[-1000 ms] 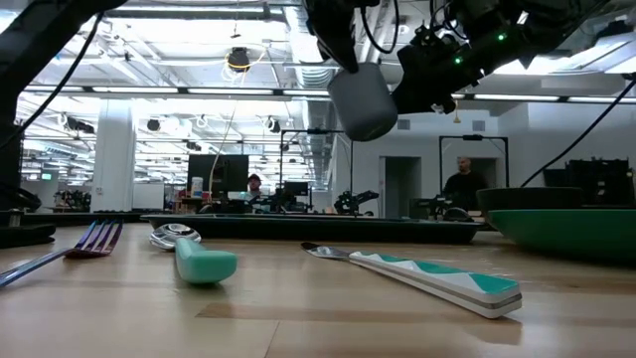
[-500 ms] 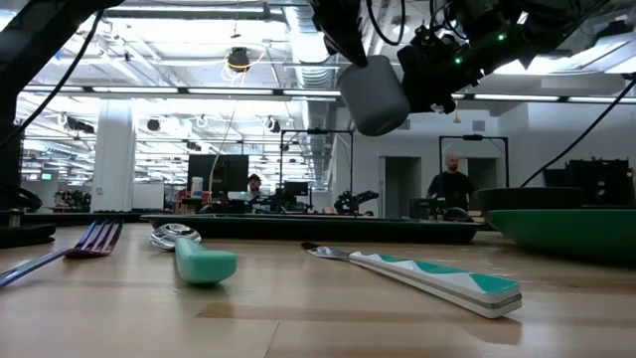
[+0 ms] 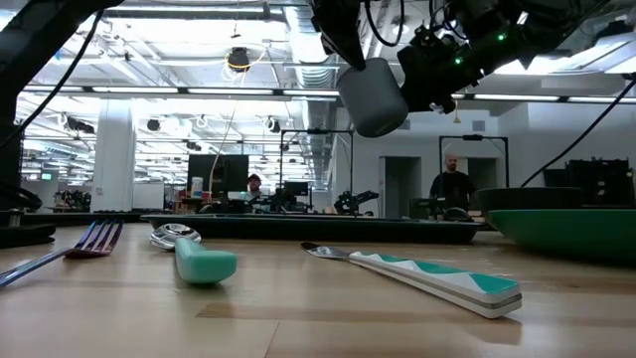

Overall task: Set up tray
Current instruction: Put the gray mug into the black tray

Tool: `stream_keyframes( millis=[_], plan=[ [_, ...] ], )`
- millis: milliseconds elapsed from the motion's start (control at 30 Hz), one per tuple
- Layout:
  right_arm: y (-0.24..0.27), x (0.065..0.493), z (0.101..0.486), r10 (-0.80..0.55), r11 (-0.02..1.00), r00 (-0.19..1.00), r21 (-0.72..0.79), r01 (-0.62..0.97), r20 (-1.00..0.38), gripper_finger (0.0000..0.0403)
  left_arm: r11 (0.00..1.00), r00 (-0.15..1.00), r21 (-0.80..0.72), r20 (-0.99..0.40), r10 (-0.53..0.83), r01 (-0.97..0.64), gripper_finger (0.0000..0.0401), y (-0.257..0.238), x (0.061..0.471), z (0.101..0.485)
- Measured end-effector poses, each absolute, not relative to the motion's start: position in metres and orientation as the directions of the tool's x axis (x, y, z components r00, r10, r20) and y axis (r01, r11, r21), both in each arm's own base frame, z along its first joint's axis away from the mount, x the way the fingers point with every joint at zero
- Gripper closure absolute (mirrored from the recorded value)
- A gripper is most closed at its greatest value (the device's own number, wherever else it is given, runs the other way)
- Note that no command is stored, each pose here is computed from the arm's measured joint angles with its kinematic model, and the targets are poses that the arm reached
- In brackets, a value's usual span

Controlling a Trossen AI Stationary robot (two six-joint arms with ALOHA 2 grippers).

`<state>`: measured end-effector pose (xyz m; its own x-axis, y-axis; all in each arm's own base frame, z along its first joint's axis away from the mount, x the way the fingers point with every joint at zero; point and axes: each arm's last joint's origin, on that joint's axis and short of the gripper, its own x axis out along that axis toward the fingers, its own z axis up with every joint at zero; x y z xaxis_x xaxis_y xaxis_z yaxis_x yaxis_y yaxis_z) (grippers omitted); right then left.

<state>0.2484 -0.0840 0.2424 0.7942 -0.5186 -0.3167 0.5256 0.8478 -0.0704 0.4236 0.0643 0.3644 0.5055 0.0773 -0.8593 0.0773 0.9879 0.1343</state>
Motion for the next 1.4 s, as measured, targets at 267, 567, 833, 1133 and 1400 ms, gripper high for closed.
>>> stream_keyframes(
  millis=[267,567,833,1133,1400],
  plan=[
    [-0.089,0.251,0.237,-0.641,0.758,0.704,-0.106,0.644,-0.307,0.0397,0.976,0.487,0.194,-0.845,0.219,-0.102,0.0375,0.069,0.424,0.365],
    [-0.106,0.254,0.219,-0.829,0.514,0.474,-0.068,0.855,-0.297,0.0399,0.871,0.398,0.309,-0.795,0.457,-0.382,0.0372,0.081,0.420,0.366],
    [-0.131,0.245,0.192,-0.910,0.335,0.331,0.030,0.942,-0.248,0.0400,0.814,0.287,0.284,-0.835,0.470,-0.507,0.0372,0.104,0.406,0.361],
    [-0.128,0.252,0.162,-0.966,0.219,0.206,-0.067,0.973,-0.156,0.0400,0.812,0.219,0.314,-0.858,0.465,-0.493,0.0372,0.121,0.396,0.359],
    [-0.121,0.261,0.128,-0.988,0.080,0.069,-0.080,0.994,-0.137,0.0400,0.811,0.195,0.335,-0.860,0.471,-0.480,0.0371,0.138,0.390,0.359]
  ],
)
